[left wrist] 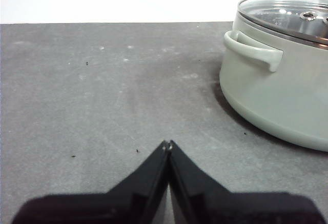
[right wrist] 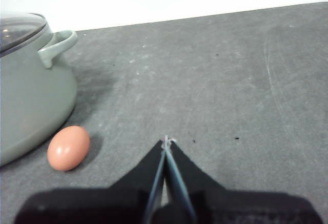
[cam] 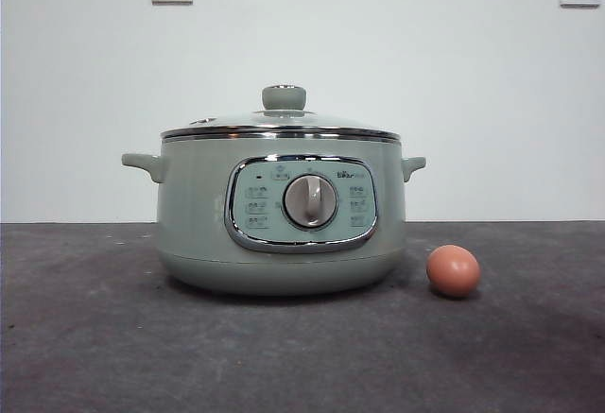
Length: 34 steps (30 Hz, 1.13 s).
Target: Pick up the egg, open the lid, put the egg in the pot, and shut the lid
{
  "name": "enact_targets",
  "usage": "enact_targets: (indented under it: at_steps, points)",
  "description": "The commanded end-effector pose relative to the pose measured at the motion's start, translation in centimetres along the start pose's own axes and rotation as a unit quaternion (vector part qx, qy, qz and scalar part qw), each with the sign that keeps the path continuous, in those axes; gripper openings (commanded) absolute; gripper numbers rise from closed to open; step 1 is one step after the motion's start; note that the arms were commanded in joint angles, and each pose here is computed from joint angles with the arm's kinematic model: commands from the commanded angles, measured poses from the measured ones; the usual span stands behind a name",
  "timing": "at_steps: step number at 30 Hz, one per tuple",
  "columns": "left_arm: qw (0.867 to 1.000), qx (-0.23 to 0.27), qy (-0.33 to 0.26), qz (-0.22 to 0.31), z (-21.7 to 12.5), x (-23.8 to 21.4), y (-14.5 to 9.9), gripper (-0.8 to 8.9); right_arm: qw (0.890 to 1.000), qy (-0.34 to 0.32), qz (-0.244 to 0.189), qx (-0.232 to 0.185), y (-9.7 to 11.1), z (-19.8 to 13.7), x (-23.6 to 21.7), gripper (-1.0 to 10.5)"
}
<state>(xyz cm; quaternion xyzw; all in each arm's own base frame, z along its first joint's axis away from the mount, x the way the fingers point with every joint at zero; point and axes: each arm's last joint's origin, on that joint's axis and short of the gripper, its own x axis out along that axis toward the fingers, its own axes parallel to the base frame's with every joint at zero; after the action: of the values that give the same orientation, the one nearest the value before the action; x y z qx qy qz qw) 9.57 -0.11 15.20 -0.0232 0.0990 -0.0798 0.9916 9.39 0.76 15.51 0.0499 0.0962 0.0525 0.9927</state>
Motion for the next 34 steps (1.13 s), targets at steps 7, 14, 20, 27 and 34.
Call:
enact_targets:
  at_steps: [7,14,20,27,34]
  points:
    - [1.000,-0.022,-0.002,-0.001,0.0,0.0,0.0,-0.05,0.998,-0.031,0.026,0.044,0.2,0.4,0.1,0.0]
    - [0.998,-0.043,-0.042,-0.014,2.9,-1.1,-0.3,-0.06,0.992,-0.040,0.039,0.110,0.4,2.3,-0.7,-0.1]
    - [0.997,-0.065,-0.032,-0.016,6.2,-2.7,-0.8,-0.06,0.992,-0.036,0.056,0.105,1.0,6.2,-2.4,-0.1]
    - [0.996,-0.064,-0.010,-0.057,10.6,-4.6,-1.5,-0.06,0.995,0.010,0.091,0.040,1.9,11.6,-4.4,-0.1]
    - [0.994,-0.032,0.026,-0.099,15.4,-6.2,-2.2,-0.06,0.988,0.071,0.139,-0.015,2.8,16.5,-5.5,-0.1]
